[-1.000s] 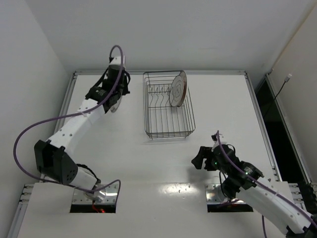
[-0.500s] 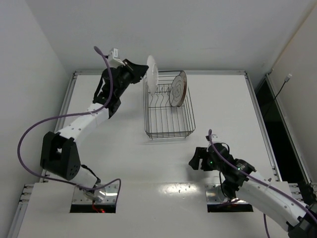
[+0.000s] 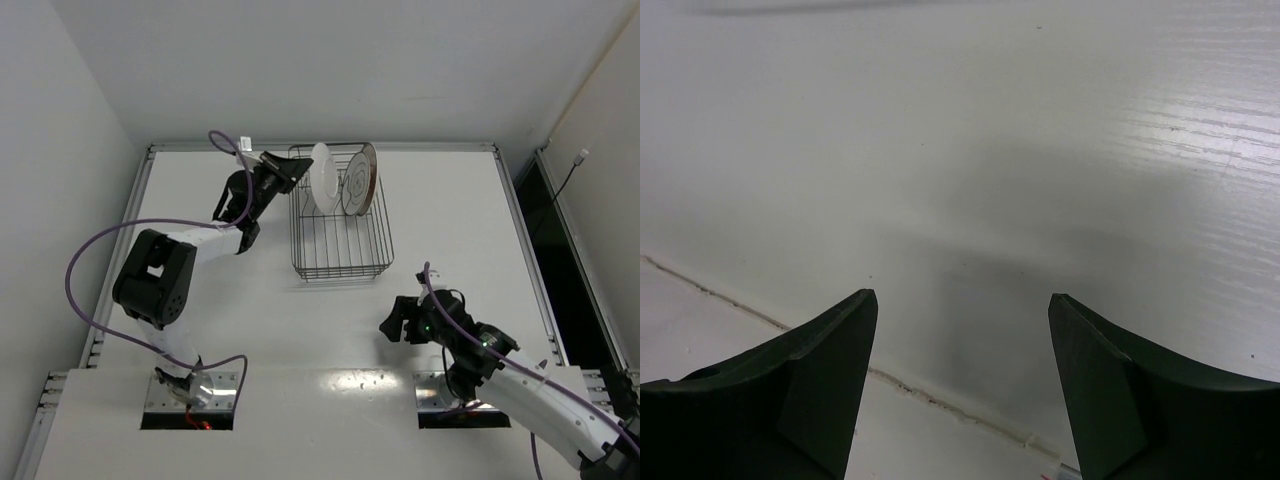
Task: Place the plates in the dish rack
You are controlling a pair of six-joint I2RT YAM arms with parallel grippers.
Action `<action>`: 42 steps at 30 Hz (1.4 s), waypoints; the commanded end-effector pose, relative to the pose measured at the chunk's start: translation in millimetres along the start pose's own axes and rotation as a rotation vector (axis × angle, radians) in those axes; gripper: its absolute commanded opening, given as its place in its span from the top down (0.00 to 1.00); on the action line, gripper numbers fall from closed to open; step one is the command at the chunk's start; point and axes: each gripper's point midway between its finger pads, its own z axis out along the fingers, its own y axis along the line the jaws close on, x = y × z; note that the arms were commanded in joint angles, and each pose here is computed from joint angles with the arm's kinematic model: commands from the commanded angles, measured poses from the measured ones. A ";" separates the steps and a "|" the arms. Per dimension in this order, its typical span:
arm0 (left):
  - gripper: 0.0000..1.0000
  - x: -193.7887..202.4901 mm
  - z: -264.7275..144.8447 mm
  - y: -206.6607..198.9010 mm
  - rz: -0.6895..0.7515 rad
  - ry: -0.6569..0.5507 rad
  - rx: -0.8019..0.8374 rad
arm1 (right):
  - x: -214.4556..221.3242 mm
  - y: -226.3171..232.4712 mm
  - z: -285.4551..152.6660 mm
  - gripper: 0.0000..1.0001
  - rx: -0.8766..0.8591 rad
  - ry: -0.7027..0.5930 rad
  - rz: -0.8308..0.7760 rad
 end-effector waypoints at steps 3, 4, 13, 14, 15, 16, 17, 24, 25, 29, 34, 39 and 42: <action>1.00 -13.6 1.4 -51.6 -0.047 -0.098 0.209 | -6.2 7.0 0.1 0.34 -0.038 -0.027 -0.013; 1.00 -10.7 1.8 -53.0 -0.050 -0.098 0.210 | -6.2 7.0 0.1 0.34 -0.038 -0.027 -0.013; 1.00 -18.5 17.4 -76.1 -0.034 -0.131 0.228 | -7.6 8.1 -0.6 0.34 -0.043 -0.034 -0.013; 1.00 -15.8 19.3 -70.0 -0.035 -0.126 0.217 | -7.6 8.1 -0.6 0.34 -0.043 -0.034 -0.013; 1.00 -14.3 22.4 -66.0 -0.035 -0.124 0.211 | -7.6 8.1 -0.6 0.34 -0.043 -0.034 -0.013; 1.00 -14.3 22.4 -66.0 -0.035 -0.124 0.211 | -7.6 8.1 -0.6 0.34 -0.043 -0.034 -0.013; 1.00 -12.8 24.7 -58.5 -0.037 -0.127 0.195 | -7.6 8.1 -0.6 0.34 -0.043 -0.034 -0.013; 1.00 -2.5 32.9 -50.4 -0.031 -0.100 0.175 | -7.6 8.1 -0.6 0.34 -0.043 -0.034 -0.013; 1.00 -1.0 33.4 -47.0 -0.032 -0.094 0.161 | -7.6 8.1 -0.6 0.34 -0.043 -0.034 -0.013; 1.00 6.3 37.9 -33.8 -0.024 -0.074 0.137 | -9.0 9.1 -1.3 0.34 -0.049 -0.041 -0.012; 0.96 12.5 42.2 -28.1 -0.015 -0.047 0.128 | -8.5 8.7 -2.1 0.34 -0.049 -0.041 -0.012; 0.56 10.9 45.0 -26.8 0.008 -0.020 0.098 | -8.5 8.7 -2.2 0.34 -0.049 -0.041 -0.012; 0.41 7.9 44.7 -28.7 0.019 -0.008 0.097 | -8.5 8.7 -2.2 0.33 -0.049 -0.041 -0.012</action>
